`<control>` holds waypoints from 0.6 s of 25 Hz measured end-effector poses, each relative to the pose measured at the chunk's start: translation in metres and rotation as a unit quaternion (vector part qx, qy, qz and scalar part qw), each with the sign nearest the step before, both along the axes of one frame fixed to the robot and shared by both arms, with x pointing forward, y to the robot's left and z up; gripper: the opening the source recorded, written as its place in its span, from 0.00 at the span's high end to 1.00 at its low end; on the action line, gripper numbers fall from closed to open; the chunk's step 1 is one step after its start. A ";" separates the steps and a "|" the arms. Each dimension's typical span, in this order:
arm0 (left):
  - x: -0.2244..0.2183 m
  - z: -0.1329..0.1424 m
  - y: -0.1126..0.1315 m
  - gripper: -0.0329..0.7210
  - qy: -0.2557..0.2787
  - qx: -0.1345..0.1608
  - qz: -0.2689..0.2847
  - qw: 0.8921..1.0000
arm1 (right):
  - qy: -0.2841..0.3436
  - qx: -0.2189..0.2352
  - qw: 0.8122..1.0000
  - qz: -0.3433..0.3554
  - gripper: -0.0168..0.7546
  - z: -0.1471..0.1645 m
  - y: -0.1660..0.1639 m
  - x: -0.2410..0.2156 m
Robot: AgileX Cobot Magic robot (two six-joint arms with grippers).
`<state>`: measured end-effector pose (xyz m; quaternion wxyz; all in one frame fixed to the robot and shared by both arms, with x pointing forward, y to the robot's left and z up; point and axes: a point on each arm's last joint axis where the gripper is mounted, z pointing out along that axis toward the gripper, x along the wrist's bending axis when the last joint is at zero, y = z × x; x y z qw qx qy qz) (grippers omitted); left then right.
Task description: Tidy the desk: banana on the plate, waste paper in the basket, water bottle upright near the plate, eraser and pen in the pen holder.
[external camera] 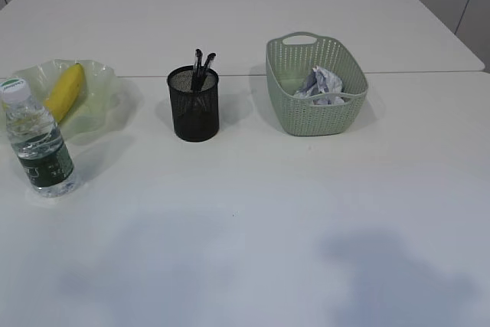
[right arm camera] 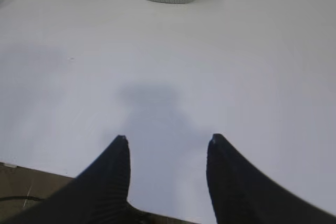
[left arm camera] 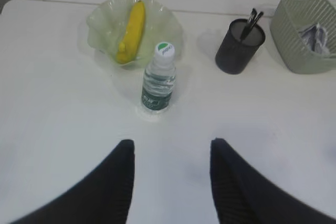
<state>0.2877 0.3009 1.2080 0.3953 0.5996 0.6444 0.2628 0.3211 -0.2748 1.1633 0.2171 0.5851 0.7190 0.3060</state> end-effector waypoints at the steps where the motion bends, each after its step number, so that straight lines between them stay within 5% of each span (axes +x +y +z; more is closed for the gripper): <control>1: -0.007 0.001 0.003 0.46 -0.011 -0.005 0.000 1.000 | -0.007 0.000 1.000 -0.001 0.52 0.001 -0.003 -0.008; 9: -0.052 0.001 0.022 0.36 -0.082 -0.008 -0.023 0.996 | -0.103 0.023 0.994 0.006 0.52 0.010 -0.021 -0.067; 15: -0.074 -0.039 0.027 0.36 -0.084 -0.017 -0.046 0.995 | -0.183 0.036 0.982 0.020 0.52 -0.001 -0.036 -0.115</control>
